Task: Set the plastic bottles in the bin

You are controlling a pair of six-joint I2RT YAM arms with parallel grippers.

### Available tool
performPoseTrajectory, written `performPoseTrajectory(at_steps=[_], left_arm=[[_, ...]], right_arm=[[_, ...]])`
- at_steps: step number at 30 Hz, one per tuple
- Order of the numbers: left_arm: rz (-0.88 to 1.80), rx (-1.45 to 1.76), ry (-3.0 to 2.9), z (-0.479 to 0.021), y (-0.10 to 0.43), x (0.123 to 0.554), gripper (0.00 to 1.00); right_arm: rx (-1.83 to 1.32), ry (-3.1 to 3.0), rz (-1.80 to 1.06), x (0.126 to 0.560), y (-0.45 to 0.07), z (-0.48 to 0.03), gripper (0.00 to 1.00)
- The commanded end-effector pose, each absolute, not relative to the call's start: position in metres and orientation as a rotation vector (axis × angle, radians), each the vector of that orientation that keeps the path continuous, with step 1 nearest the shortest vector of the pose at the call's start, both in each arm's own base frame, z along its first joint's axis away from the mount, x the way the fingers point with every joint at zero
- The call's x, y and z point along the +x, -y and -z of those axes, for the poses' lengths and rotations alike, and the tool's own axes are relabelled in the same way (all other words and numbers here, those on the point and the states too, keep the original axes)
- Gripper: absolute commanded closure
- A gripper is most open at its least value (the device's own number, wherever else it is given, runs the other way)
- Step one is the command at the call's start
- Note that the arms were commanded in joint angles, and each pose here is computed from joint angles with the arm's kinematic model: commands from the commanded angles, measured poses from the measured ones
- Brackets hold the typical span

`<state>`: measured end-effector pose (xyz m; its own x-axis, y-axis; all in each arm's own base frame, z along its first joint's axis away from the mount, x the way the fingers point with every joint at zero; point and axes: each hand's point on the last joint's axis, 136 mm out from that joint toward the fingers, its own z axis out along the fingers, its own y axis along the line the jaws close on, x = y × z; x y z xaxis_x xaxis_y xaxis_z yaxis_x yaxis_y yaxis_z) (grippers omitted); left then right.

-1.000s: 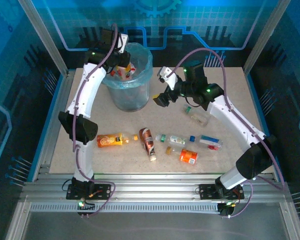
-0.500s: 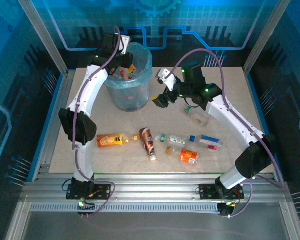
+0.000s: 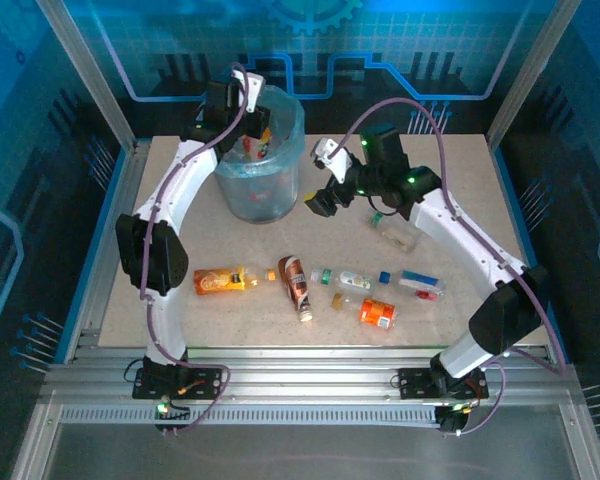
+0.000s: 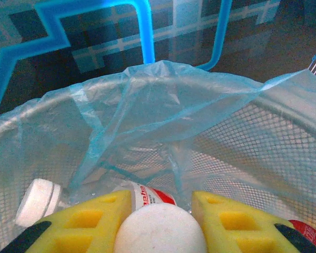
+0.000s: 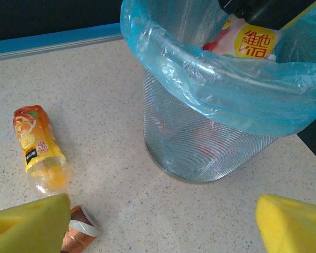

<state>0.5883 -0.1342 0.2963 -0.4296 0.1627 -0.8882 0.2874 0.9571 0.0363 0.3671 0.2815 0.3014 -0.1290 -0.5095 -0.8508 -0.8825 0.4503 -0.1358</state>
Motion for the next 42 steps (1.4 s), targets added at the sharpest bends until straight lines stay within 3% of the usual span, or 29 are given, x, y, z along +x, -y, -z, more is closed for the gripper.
performPoseTrajectory(at_steps=[1,5,8,11,16,24,33,42], left_arm=[[0.085,0.447,-2.406,-0.171,0.119,0.562,0.92],[0.268,0.402,-2.333,-0.210,0.141,0.565,0.80],[0.411,0.366,-2.264,-0.246,0.157,0.566,0.53],[0.501,0.329,-2.215,-0.274,0.166,0.565,0.40],[0.534,0.297,-2.166,-0.304,0.167,0.558,0.41],[0.725,0.211,-2.176,-0.304,0.182,0.549,0.51],[0.873,0.141,-2.140,-0.320,0.201,0.570,0.42],[0.753,0.138,-2.075,-0.358,0.174,0.545,0.37]], right_arm=[[-1.223,-1.761,-0.502,0.366,-0.291,-0.309,0.09],[-1.220,-1.708,-0.572,0.358,-0.299,-0.331,0.09],[-1.207,-1.642,-0.600,0.349,-0.299,-0.352,0.10],[-1.173,-1.613,-0.580,0.346,-0.294,-0.364,0.10],[-1.166,-1.639,-0.565,0.341,-0.288,-0.360,0.10],[-1.165,-1.650,-0.581,0.342,-0.290,-0.356,0.10],[-1.197,-1.648,-0.608,0.340,-0.295,-0.353,0.10],[-1.167,-1.654,-0.621,0.337,-0.293,-0.355,0.11]])
